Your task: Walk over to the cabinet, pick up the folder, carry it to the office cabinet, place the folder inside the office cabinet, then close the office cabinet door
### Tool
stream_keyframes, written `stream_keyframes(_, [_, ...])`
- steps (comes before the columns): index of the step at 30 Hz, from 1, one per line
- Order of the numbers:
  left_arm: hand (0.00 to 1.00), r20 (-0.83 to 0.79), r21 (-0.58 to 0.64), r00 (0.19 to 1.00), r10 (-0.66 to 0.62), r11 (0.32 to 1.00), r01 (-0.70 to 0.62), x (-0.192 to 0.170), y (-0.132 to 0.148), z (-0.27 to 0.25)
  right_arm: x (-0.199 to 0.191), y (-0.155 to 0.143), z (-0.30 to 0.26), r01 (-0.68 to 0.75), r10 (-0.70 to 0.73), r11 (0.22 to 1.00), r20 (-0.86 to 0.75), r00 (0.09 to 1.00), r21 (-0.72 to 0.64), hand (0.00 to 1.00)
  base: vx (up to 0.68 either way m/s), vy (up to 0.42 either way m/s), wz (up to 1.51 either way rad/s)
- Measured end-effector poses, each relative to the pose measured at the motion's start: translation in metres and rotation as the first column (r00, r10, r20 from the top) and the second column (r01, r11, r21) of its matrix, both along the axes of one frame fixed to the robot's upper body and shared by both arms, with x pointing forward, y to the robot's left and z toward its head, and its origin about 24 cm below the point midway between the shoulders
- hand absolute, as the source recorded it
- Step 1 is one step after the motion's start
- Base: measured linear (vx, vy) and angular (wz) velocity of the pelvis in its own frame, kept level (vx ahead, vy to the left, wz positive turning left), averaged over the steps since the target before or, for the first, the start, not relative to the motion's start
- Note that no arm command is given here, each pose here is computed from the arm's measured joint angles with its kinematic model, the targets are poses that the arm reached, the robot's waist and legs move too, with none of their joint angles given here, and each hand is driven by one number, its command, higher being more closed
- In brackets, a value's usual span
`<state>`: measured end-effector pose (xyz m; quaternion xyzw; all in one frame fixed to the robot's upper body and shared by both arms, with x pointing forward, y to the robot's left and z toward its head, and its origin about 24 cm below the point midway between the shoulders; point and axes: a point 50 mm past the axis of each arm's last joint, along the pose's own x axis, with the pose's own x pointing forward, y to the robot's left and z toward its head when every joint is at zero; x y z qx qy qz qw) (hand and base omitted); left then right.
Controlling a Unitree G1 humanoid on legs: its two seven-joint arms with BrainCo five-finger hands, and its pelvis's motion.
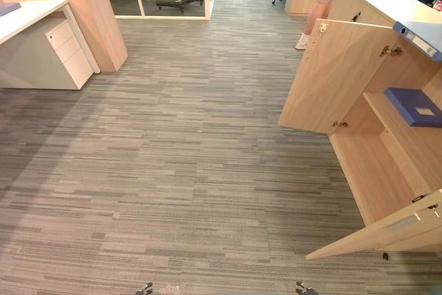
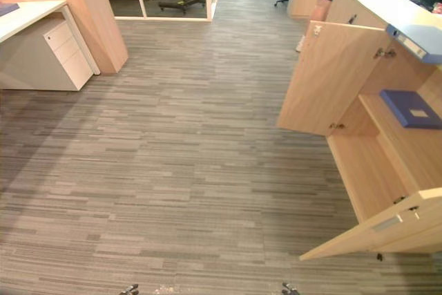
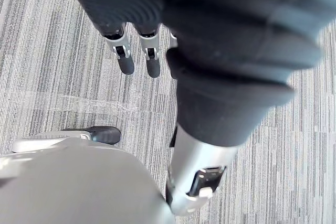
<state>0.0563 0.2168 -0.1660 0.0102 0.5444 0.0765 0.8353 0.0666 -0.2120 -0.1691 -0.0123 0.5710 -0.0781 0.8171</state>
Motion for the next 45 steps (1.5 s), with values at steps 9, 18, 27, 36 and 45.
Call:
stream_keyframes(9, [0.0, 0.01, -0.039, 1.0, 0.007, 0.999, -0.007, 0.001, -0.001, 0.0, 0.01, 0.002, 0.001, -0.011, 0.011, 1.0, 0.03, 0.999, 0.009, 0.0, -0.02, 0.01, -0.02])
stream_keyframes(18, [0.0, 0.02, 0.001, 0.997, -0.071, 0.997, 0.071, 0.004, -0.001, 0.001, 0.014, 0.003, 0.002, -0.022, 0.022, 1.0, 0.037, 0.999, 0.003, 0.0, -0.02, 0.001, -0.01])
stream_keyframes(27, [0.0, 0.032, 0.077, 0.989, -0.141, 0.987, 0.139, 0.01, -0.002, 0.003, 0.023, 0.006, 0.003, -0.147, 0.15, 0.984, 0.028, 0.988, -0.096, 0.0, 0.0, 0.001, -0.01])
stream_keyframes(36, [0.0, 0.041, 0.088, 0.985, -0.167, 0.983, 0.163, 0.014, 0.0, 0.004, 0.032, 0.011, 0.005, -0.199, 0.204, 0.975, 0.04, 0.978, -0.099, 0.0, 0.0, 0.002, -0.01])
stream_keyframes(45, [0.0, 0.148, 0.112, 0.97, -0.192, 0.978, 0.176, 0.048, 0.002, 0.014, 0.054, 0.021, 0.009, -0.286, 0.294, 0.954, 0.084, 0.952, -0.093, 0.0, -0.02, 0.013, 0.13])
